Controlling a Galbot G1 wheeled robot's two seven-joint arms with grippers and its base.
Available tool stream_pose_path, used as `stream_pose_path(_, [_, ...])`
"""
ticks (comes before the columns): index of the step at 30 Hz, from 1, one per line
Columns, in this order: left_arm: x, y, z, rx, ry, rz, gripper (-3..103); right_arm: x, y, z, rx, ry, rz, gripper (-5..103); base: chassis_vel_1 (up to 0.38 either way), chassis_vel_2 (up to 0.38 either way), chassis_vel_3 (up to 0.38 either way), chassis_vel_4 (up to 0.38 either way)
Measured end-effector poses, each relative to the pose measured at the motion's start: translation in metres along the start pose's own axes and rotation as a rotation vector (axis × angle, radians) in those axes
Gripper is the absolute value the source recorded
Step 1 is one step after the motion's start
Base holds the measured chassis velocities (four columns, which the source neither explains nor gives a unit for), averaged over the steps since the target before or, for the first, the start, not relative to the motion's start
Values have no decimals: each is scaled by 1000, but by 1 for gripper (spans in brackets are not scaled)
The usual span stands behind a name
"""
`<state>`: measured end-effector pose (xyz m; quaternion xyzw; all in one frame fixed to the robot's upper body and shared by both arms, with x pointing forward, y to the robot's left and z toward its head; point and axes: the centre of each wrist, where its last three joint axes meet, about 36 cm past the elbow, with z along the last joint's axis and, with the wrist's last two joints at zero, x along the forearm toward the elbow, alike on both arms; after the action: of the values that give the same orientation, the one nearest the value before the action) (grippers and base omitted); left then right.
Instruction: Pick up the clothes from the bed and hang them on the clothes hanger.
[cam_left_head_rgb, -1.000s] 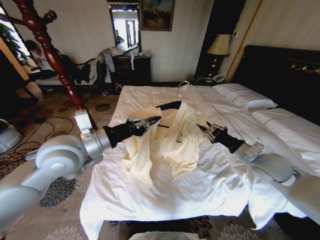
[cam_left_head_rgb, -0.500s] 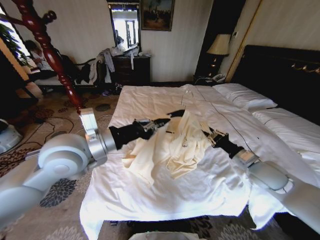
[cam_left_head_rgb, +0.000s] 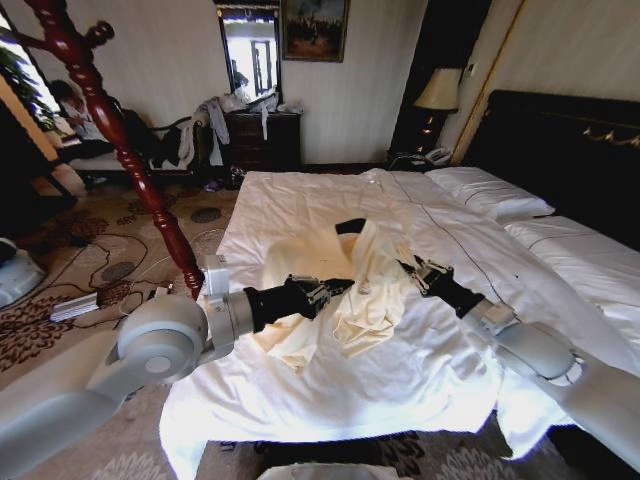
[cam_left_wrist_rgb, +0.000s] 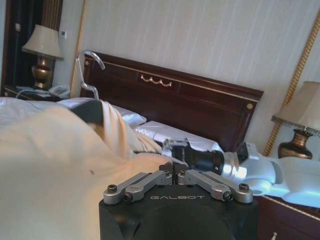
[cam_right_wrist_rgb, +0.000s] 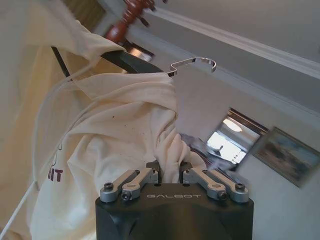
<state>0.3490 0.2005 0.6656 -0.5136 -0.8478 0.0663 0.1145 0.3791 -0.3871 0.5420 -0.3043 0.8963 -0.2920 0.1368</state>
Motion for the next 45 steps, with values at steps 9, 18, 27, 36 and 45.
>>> stream_pose_path(9, [8, -9, -9, -32, -12, 29, 0, 9, 9, 18, 128, 41, -75, 15, 0, 0, 0, 0])
stream_pose_path(18, [-8, 0, -3, -12, 7, 60, 0, 17, 33, 34, 183, 28, -174, 15, 0, 0, 0, 0])
stream_pose_path(27, [-42, 9, -8, -16, 15, 115, 0, 20, 32, 42, 220, 18, -234, 15, 0, 0, 0, 0])
stream_pose_path(36, [-56, 3, -5, -32, 40, 167, 0, 21, 26, 43, 258, -12, -260, 15, 0, 0, 0, 0])
stream_pose_path(45, [-56, -2, 10, -110, 65, 151, 7, 11, 25, 21, 102, -104, -199, 15, 0, 0, 0, 0])
